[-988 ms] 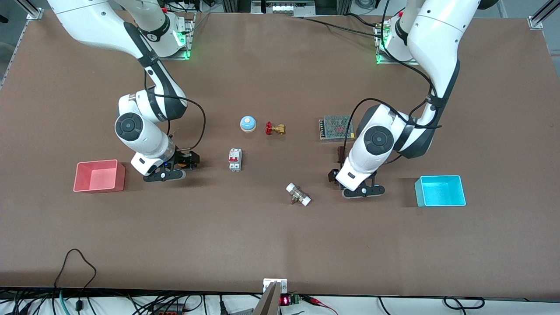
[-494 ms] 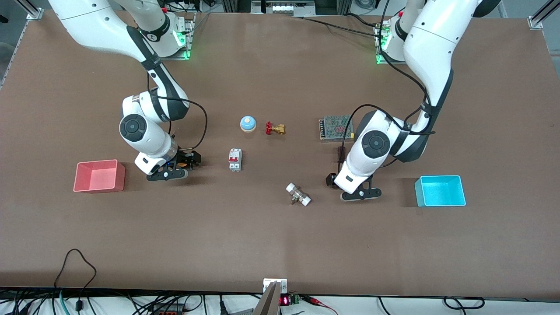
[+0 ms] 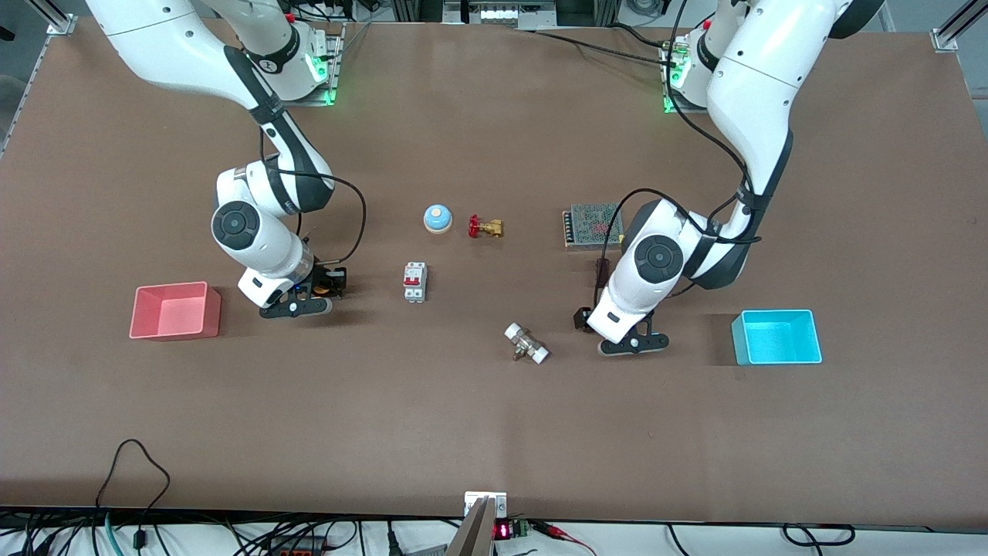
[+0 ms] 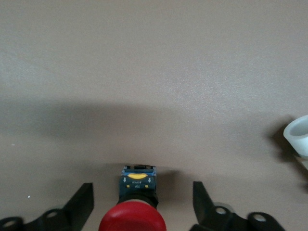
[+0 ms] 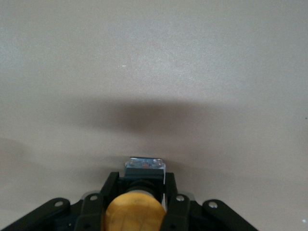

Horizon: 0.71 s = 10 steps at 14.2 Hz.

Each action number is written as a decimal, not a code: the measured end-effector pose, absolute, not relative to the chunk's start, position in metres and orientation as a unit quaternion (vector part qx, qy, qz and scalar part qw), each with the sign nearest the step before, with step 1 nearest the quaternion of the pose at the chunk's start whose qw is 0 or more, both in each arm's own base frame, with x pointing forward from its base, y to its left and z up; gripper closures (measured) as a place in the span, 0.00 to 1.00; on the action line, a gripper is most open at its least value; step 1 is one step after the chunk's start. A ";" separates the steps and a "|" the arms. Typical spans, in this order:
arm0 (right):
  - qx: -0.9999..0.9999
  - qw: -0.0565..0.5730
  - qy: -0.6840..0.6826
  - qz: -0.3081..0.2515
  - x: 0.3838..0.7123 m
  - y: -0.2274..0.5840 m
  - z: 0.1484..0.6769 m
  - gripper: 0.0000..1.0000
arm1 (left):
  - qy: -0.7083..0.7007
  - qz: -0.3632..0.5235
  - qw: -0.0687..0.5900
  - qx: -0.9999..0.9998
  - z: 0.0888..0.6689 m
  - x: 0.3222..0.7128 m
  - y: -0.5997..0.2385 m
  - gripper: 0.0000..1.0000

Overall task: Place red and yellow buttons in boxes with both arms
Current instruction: 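Close the right gripper on the yellow button while the left gripper grasps the red button, then carry the yellow button to the pink box while the left gripper carries red to cyan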

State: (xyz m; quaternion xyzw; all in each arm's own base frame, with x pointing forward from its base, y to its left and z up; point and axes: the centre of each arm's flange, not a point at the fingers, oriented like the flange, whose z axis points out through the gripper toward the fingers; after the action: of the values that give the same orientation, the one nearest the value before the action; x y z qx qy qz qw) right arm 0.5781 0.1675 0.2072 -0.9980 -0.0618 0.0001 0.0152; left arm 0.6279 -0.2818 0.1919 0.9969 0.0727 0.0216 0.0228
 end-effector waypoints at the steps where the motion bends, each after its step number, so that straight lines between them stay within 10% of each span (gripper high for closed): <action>1: -0.998 0.015 -0.062 0.000 0.578 0.168 0.207 0.57 | 0.073 0.022 0.023 0.997 0.191 0.628 -0.282 0.17; 10: -0.996 0.002 -0.082 -0.044 0.608 0.123 0.304 0.57 | 0.073 0.025 0.023 0.997 0.193 0.630 -0.281 0.64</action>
State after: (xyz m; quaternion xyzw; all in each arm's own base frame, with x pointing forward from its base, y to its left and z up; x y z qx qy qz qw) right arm 0.6079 0.1234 0.3043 -0.9957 -0.0821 -0.0438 0.0021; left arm 0.6301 -0.2813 0.1934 0.9967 0.0732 0.0250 0.0234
